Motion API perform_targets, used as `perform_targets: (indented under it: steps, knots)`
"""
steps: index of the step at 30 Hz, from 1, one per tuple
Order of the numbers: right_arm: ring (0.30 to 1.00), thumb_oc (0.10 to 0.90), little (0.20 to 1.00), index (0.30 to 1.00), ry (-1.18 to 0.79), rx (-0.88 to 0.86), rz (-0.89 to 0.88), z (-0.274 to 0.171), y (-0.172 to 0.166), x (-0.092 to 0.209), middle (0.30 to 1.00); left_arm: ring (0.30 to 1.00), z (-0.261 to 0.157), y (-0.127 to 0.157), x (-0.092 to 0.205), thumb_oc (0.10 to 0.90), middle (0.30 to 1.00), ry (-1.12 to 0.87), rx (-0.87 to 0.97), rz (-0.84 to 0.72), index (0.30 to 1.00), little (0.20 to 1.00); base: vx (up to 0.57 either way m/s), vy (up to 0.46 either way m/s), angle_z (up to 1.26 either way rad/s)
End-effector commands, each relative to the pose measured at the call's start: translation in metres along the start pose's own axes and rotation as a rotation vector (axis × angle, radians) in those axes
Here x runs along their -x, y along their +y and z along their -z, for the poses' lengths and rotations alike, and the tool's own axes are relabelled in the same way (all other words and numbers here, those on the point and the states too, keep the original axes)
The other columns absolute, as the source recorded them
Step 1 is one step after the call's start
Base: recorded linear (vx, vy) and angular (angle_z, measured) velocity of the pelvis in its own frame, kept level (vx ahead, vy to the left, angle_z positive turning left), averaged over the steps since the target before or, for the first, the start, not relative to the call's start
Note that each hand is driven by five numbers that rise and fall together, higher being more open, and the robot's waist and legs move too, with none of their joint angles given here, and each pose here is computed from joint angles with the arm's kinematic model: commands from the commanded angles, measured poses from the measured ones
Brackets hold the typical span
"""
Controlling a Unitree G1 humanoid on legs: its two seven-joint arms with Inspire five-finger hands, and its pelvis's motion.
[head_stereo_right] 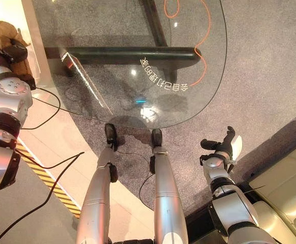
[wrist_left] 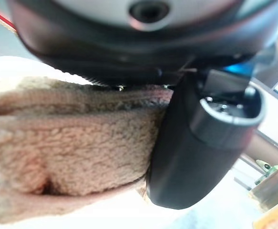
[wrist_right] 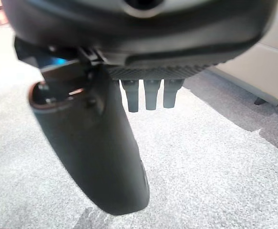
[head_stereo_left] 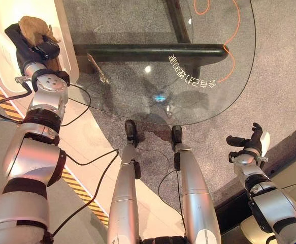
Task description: Wipe the table with a cloth and put it in the basket.
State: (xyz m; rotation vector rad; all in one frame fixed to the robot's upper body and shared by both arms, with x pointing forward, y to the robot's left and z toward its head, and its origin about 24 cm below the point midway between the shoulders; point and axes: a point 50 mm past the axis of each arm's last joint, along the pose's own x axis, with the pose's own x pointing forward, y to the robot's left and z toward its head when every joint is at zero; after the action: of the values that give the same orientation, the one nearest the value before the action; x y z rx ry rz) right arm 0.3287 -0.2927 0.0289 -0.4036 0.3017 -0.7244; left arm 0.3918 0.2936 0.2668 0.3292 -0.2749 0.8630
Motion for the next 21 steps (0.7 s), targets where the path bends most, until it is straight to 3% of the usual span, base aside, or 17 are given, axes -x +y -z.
perform_targets:
  steps: [1,3,4,5,21]
  knots:
    - [0.900,0.800,0.900,0.900,-0.016,0.042,0.073,0.0049,-0.0216,-0.0075,0.900,0.300,-0.0538,0.0536,-0.0315,0.100,0.300,-0.150,0.052,-0.191,0.300,0.200,0.00,0.000,0.00]
    - [0.900,0.800,0.900,0.900,-0.018,0.043,0.076,0.0037,-0.0217,-0.0078,0.900,0.462,-0.0521,0.0534,-0.0315,0.289,0.462,-0.140,0.055,-0.186,0.462,0.389,0.01,0.017,0.00]
    - [0.900,0.800,0.900,0.900,-0.016,0.044,0.077,0.0035,-0.0223,-0.0082,0.900,0.808,-0.0513,0.0528,-0.0316,0.693,0.808,-0.136,0.046,-0.180,0.808,0.793,0.00,0.000,0.00]
    - [0.900,0.800,0.900,0.900,-0.016,0.045,0.076,0.0034,-0.0226,-0.0085,0.900,0.900,-0.0511,0.0523,-0.0314,0.800,0.900,-0.135,0.045,-0.177,0.900,0.900,0.00,0.000,0.00]
    - [0.900,0.800,0.900,0.900,-0.015,0.042,0.070,0.0059,-0.0197,-0.0061,0.900,0.900,-0.0460,0.0504,-0.0298,0.800,0.900,-0.116,0.052,-0.180,0.900,0.900,0.00,0.000,0.00]
